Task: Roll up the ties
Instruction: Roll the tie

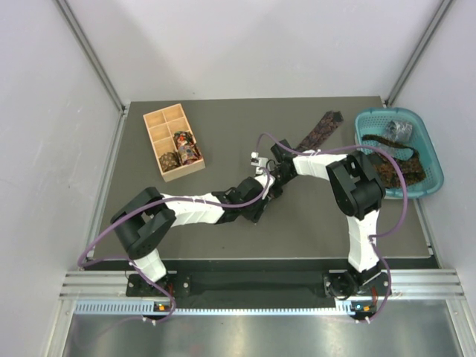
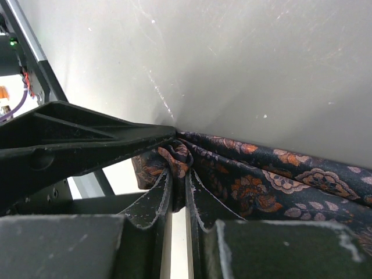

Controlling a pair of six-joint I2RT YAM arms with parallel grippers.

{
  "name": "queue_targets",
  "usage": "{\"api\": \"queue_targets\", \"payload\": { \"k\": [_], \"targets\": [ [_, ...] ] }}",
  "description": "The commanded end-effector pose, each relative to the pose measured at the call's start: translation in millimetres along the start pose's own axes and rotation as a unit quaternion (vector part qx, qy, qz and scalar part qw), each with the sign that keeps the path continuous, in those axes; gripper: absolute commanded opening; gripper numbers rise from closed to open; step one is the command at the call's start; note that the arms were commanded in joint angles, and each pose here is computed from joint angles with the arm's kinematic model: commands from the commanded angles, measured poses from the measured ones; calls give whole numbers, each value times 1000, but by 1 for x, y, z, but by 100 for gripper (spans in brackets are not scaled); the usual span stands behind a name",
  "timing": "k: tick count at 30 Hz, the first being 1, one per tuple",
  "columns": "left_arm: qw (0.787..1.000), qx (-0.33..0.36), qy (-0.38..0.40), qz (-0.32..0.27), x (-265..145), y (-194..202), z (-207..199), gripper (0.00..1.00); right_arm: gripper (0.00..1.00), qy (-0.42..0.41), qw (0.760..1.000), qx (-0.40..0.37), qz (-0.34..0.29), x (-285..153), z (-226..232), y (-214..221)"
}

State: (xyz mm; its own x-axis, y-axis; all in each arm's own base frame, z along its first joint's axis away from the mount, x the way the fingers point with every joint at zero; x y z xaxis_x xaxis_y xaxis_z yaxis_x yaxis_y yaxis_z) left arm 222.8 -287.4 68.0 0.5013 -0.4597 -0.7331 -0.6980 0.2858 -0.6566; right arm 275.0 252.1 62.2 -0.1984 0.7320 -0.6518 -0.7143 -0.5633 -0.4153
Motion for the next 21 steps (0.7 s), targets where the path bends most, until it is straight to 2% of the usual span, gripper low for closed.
{"api": "queue_targets", "payload": {
  "k": [1,4,6,9,10,13,19,21],
  "targets": [
    [1000,3,-2,-12,-1,-3,-2,54,8,3,1000,0,6,-7,3,3],
    [1000,2,-17,-13,1,-3,1,47,9,-1,1000,0,2,-7,4,0],
    [1000,4,-27,-1,2,1,4,37,10,-4,1000,0,0,-7,4,-1],
    [1000,7,-24,10,6,4,3,35,17,-4,1000,0,-1,-9,5,-2],
    [1000,8,-23,12,6,4,3,35,22,-3,1000,-1,-2,-9,5,-3],
    [1000,8,-19,17,6,7,2,33,26,1,1000,-2,-14,-14,4,-8],
    [1000,9,-13,21,6,8,1,33,27,6,1000,-6,-25,-20,5,-18],
    [1000,9,-10,22,5,8,1,32,24,10,1000,-6,-25,-19,2,-19]
  ]
}}
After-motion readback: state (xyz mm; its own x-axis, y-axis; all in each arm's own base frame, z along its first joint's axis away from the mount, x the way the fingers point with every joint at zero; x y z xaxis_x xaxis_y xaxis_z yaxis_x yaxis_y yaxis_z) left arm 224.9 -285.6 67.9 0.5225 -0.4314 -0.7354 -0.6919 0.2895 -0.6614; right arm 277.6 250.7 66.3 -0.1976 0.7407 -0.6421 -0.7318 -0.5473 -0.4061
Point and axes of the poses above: each gripper's point midway between its finger pads, its own x axis out along the fingers, its own z axis along the line the jaws close on, y = z × x, the point moved 6 cm from there along -x, back along the fingers, and after that the axes turned 11 degrees about -x, right-handed, at the moved point
